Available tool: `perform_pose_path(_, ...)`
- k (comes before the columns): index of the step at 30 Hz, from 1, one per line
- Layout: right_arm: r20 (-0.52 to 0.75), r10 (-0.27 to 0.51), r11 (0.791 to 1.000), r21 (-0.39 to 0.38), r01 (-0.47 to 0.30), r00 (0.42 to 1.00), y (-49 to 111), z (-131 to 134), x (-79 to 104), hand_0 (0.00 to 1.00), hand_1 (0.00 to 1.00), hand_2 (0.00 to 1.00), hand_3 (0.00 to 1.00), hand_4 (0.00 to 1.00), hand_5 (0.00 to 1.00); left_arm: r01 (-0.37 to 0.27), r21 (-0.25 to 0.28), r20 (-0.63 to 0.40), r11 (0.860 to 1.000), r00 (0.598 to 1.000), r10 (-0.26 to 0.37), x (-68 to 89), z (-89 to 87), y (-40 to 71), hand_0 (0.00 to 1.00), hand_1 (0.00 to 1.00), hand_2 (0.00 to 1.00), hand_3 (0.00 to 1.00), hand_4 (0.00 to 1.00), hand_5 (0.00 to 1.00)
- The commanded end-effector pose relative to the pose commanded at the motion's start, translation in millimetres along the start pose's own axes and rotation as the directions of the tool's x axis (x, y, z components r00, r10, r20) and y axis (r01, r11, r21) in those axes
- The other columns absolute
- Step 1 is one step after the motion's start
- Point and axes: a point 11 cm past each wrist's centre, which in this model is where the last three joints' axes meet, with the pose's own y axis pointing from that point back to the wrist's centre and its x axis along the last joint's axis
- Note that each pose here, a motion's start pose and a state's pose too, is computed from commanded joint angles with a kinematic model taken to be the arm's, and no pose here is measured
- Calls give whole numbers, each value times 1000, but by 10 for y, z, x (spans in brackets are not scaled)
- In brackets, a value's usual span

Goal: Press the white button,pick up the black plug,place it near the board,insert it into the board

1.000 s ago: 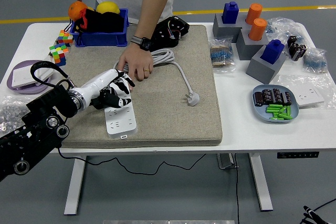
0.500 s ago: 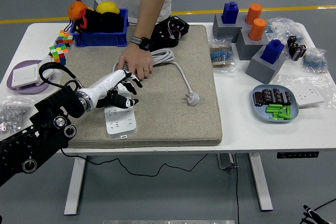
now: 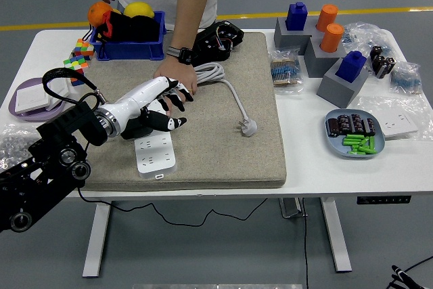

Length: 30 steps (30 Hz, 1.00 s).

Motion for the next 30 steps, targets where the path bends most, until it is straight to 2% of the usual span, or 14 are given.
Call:
perform_pose_path(3,0,-1,1000,0,1,1000,-1,1,-5,821,753,736,714,781,555,-36,-12,-5,999,999,36,107,26,44,424,592,492,608,744,2)
perform_pose_path(6,1,-2,1000,-1,2,1000,-1,5,-8,821,753,736,714,781,555,-86,13,-26,996,996,87,243,-84,66,424,592,492,608,744,2)
perform_pose_path(10,2,-1,1000,0,1,1000,0,1,-6,821,754,736,714,781,555,-142,84,-40,986,988,146,378,-346,101,421,592,494,606,744,2)
perform_pose_path(12,2,0,1000,-2,0,1000,1,8,0,821,754,736,714,781,555,-173,134,-45,976,983,180,447,-528,134,421,592,494,606,744,2)
perform_pose_path(13,1,0,1000,-3,0,1000,2,13,3,822,754,736,714,781,555,-183,150,-51,972,980,192,468,-587,146,451,610,511,606,750,2)
perform_pose_path(16,0,-1,1000,-3,1,1000,1,9,2,822,754,736,714,781,555,-215,205,-71,955,970,234,526,-782,190,451,610,511,606,750,2)
perform_pose_path(18,0,-2,1000,-1,2,1000,0,3,-2,822,754,736,714,781,555,-229,226,-83,947,964,253,547,-855,213,451,610,511,606,750,2)
perform_pose_path(19,1,-2,1000,-1,2,1000,-1,-2,-4,822,754,736,714,781,555,-235,237,-89,943,961,262,554,-894,227,627,693,567,613,761,2)
perform_pose_path(22,1,-3,1000,5,3,1000,-5,-36,-5,822,754,736,714,781,555,-250,267,-114,931,951,288,557,-1007,268,627,693,567,613,761,2)
perform_pose_path(24,1,-2,1000,8,2,1000,-6,-54,-3,822,754,736,714,781,555,-253,276,-122,927,948,295,554,-1046,278,627,693,567,613,761,2)
perform_pose_path(25,1,-2,1000,9,2,1000,-7,-61,-1,822,754,736,714,781,555,-251,284,-124,925,947,295,551,-1075,281,693,737,627,629,796,2)
perform_pose_path(30,-3,-1,1000,12,1,1000,-8,-82,9,822,754,736,714,781,555,-232,318,-137,919,948,286,487,-1199,306,693,737,627,629,796,2)
